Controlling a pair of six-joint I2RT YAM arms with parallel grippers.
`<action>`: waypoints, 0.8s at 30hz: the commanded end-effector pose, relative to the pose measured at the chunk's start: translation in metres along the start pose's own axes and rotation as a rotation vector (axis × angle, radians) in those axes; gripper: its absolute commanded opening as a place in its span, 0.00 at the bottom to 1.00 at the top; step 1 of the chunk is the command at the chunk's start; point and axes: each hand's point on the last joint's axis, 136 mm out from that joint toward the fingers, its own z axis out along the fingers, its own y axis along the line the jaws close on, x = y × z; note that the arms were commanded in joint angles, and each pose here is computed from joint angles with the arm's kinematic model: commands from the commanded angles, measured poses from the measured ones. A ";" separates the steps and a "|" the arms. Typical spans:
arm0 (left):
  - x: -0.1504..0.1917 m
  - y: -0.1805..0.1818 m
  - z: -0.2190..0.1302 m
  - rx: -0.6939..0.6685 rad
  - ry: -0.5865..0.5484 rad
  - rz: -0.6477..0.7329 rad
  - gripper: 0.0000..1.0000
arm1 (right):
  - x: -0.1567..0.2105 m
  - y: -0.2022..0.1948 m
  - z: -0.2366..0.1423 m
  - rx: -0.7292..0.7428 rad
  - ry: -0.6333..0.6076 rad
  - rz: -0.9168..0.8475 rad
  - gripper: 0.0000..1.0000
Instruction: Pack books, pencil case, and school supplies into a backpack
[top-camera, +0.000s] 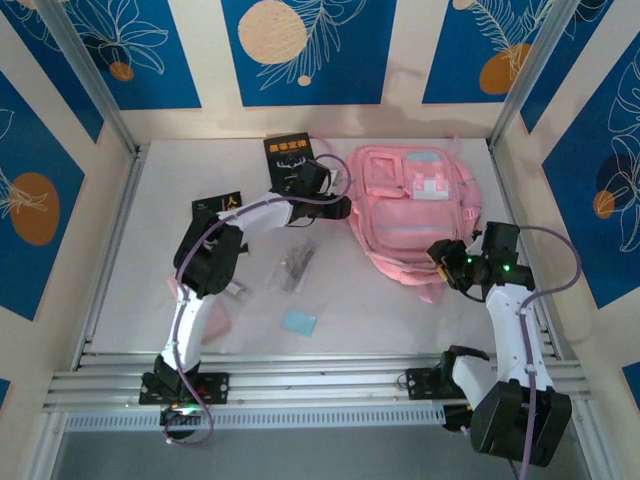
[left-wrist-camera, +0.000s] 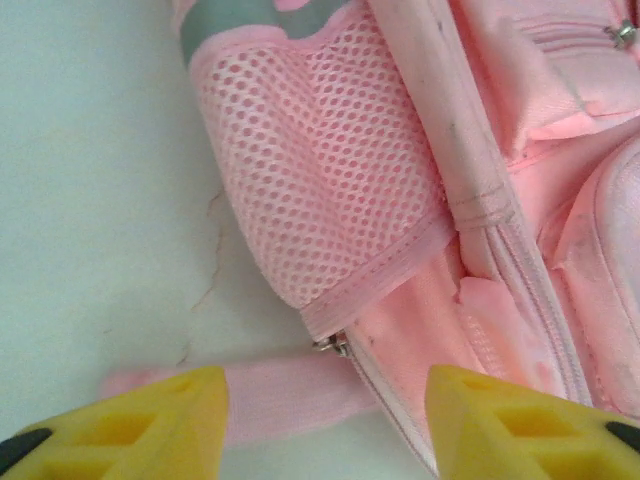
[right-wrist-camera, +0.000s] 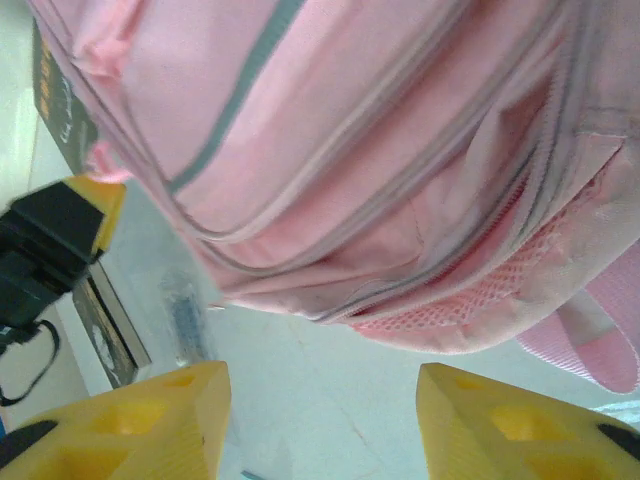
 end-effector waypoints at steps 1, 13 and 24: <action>-0.021 -0.004 -0.038 -0.011 -0.071 0.002 0.58 | -0.003 0.014 -0.009 0.002 -0.003 -0.052 0.53; -0.023 0.076 -0.099 -0.131 -0.122 -0.125 0.70 | -0.016 0.122 0.048 -0.109 0.020 -0.344 0.54; -0.012 0.139 -0.106 -0.152 -0.124 -0.287 0.72 | -0.009 0.227 0.173 -0.200 0.076 -0.534 0.50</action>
